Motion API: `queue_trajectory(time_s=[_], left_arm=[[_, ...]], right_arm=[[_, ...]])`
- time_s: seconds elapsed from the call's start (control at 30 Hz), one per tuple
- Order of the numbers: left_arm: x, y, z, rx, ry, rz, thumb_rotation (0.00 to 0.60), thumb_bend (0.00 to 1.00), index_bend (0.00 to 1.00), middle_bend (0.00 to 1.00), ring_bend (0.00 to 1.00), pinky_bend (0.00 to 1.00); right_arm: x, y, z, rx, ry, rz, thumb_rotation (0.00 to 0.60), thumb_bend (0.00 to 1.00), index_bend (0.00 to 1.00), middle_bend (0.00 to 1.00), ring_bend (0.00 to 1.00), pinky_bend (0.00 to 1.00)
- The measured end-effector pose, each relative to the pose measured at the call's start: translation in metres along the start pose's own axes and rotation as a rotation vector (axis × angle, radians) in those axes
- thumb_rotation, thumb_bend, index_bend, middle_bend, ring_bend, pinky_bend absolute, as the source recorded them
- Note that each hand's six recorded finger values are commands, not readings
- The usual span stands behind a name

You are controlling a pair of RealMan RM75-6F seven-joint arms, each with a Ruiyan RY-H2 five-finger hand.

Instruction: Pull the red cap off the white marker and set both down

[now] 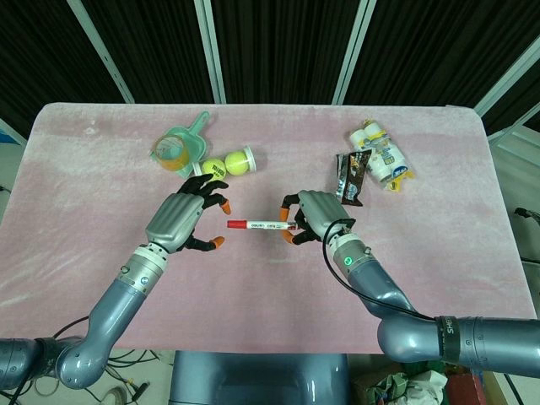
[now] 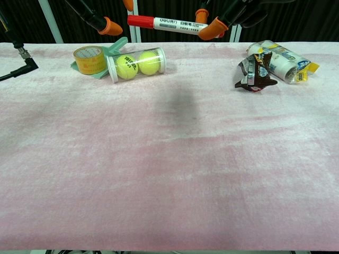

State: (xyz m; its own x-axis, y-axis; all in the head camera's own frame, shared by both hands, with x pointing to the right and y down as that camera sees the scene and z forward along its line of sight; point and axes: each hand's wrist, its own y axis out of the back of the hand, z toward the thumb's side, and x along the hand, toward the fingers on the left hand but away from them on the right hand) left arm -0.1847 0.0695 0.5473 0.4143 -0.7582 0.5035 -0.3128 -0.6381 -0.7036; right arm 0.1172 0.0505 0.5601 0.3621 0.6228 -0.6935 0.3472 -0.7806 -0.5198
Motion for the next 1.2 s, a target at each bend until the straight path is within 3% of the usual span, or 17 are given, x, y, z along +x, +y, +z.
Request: queue_trajectory(time_s=[0.83, 1.2], left_arm=[[0.0036, -0.0032, 0.0002, 0.0, 0.008, -0.004, 0.6, 0.24, 0.45, 0.17, 0.0, 0.07], [0.0061, -0.0073, 0.0051, -0.001, -0.001, -0.01, 0.6, 0.29, 0.47, 0.17, 0.0, 0.06]], right_arm=[[-0.0013, -0.006, 0.0015, 0.003, 0.003, 0.011, 0.6, 0.41, 0.79, 1.0, 1.0, 0.96], [-0.0013, -0.0068, 0.002, 0.001, 0.004, 0.016, 0.6, 0.41, 0.79, 1.0, 1.0, 0.96]])
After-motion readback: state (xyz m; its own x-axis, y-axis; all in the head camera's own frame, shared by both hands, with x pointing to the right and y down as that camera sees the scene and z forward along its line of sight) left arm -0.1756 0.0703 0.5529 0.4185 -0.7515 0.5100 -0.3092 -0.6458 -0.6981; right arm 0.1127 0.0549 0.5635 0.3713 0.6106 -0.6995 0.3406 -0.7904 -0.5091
